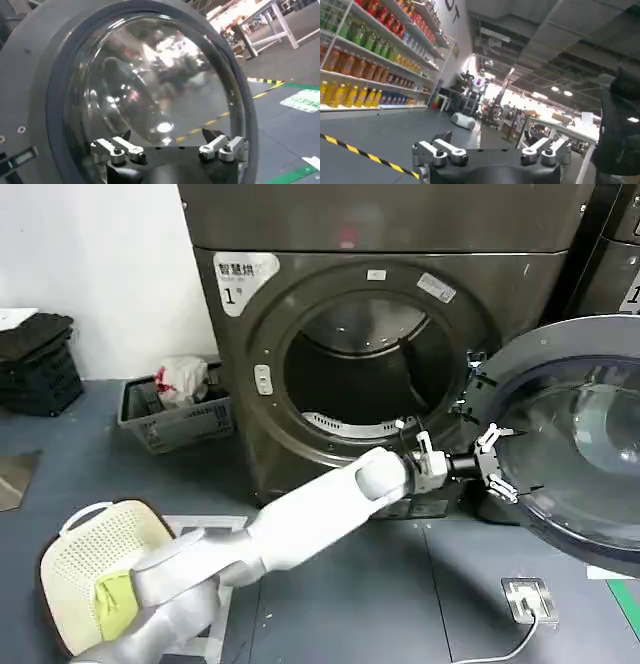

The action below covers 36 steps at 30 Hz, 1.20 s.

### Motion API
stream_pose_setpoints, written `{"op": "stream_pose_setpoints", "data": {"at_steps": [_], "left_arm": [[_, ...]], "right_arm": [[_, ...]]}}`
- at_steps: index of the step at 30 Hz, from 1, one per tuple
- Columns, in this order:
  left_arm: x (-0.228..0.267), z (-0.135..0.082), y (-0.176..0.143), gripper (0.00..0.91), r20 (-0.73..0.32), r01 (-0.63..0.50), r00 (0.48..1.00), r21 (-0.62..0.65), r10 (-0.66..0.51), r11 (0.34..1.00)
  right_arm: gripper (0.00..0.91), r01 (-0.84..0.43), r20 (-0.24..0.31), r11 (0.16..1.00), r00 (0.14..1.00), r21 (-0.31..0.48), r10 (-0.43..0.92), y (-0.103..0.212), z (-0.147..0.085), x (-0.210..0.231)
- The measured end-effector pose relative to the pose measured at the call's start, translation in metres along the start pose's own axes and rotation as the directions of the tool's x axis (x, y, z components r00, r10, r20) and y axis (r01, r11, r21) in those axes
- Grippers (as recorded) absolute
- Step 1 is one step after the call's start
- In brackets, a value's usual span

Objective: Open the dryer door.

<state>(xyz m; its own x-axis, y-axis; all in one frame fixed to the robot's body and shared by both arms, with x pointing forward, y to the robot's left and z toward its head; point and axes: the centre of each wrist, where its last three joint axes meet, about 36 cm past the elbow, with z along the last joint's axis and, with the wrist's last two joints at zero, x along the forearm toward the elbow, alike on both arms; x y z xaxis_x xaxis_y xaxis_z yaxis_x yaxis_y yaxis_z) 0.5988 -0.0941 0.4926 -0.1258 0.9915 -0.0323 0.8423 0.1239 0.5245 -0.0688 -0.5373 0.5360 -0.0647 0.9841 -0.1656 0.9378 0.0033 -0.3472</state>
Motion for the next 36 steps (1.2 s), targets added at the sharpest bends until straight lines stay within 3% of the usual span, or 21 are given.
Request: {"op": "stream_pose_setpoints", "data": {"at_steps": [18, 24, 28, 36], "left_arm": [[0.001, 0.012, 0.010, 0.907, -0.039, 0.013, 0.999, -0.005, -0.013, 1.000], [-0.007, -0.001, -0.005, 0.907, -0.024, -0.025, 0.999, 0.039, 0.026, 0.999], [-0.017, -0.029, -0.026, 0.907, 0.051, -0.064, 0.997, 0.065, 0.060, 0.996], [0.051, -0.026, -0.021, 0.907, 0.047, -0.023, 0.999, 0.058, 0.021, 0.998]], "right_arm": [[0.907, 0.001, -0.018, 1.000, 1.000, -0.021, -0.001, -0.010, 0.001, -0.002], [0.907, 0.003, -0.015, 0.998, 1.000, -0.064, -0.004, -0.010, -0.005, -0.001], [0.907, -0.002, -0.011, 0.997, 1.000, -0.073, 0.001, -0.012, -0.007, -0.001], [0.907, -0.016, -0.013, 0.997, 1.000, -0.074, 0.015, -0.013, -0.007, -0.001]]}}
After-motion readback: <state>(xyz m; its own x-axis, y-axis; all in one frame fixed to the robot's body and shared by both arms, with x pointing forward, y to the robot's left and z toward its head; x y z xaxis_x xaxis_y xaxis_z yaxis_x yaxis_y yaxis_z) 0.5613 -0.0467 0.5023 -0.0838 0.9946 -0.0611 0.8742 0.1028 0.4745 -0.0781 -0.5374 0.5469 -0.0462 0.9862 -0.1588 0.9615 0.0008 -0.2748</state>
